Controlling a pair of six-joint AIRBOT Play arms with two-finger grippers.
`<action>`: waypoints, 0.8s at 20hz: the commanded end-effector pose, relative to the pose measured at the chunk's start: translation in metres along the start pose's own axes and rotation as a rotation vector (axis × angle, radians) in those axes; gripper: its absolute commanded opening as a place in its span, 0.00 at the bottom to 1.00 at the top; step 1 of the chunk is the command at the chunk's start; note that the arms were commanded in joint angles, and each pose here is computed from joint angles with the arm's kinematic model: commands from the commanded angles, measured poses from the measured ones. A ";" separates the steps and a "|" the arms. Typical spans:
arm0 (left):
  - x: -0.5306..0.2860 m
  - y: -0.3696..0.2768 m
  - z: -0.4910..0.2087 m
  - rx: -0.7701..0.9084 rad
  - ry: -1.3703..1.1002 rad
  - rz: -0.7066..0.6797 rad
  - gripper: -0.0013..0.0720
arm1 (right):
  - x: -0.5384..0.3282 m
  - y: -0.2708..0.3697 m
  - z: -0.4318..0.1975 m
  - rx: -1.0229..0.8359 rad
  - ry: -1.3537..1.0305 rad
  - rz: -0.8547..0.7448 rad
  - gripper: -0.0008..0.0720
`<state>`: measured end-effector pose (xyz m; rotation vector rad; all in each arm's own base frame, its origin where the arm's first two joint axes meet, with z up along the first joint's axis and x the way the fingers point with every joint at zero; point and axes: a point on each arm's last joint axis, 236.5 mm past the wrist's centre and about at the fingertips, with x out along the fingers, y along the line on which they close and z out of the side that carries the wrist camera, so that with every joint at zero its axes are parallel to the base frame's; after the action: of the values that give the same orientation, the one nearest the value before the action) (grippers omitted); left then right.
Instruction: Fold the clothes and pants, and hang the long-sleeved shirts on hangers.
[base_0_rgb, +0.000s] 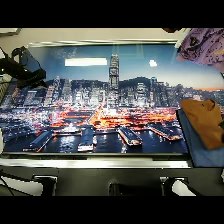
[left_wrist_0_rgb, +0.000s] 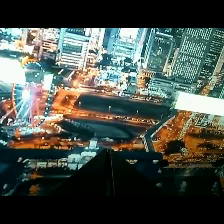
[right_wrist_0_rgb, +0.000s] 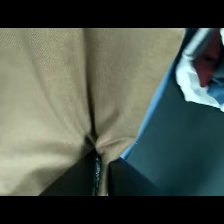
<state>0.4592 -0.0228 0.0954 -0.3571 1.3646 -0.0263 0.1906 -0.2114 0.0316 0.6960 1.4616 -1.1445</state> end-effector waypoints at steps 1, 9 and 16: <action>0.000 0.000 0.000 0.000 0.000 0.000 0.04 | 0.030 -0.017 -0.016 -0.028 0.041 -0.096 0.04; 0.000 0.000 0.000 0.000 -0.001 0.000 0.04 | 0.054 -0.035 -0.031 -0.049 0.079 -0.191 0.05; -0.002 0.000 0.000 0.001 -0.005 0.000 0.04 | 0.033 -0.024 0.007 -0.117 -0.064 -0.131 0.65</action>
<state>0.4592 -0.0228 0.0956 -0.3571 1.3638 -0.0263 0.1409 -0.2190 -0.0034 0.5256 1.6045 -1.2353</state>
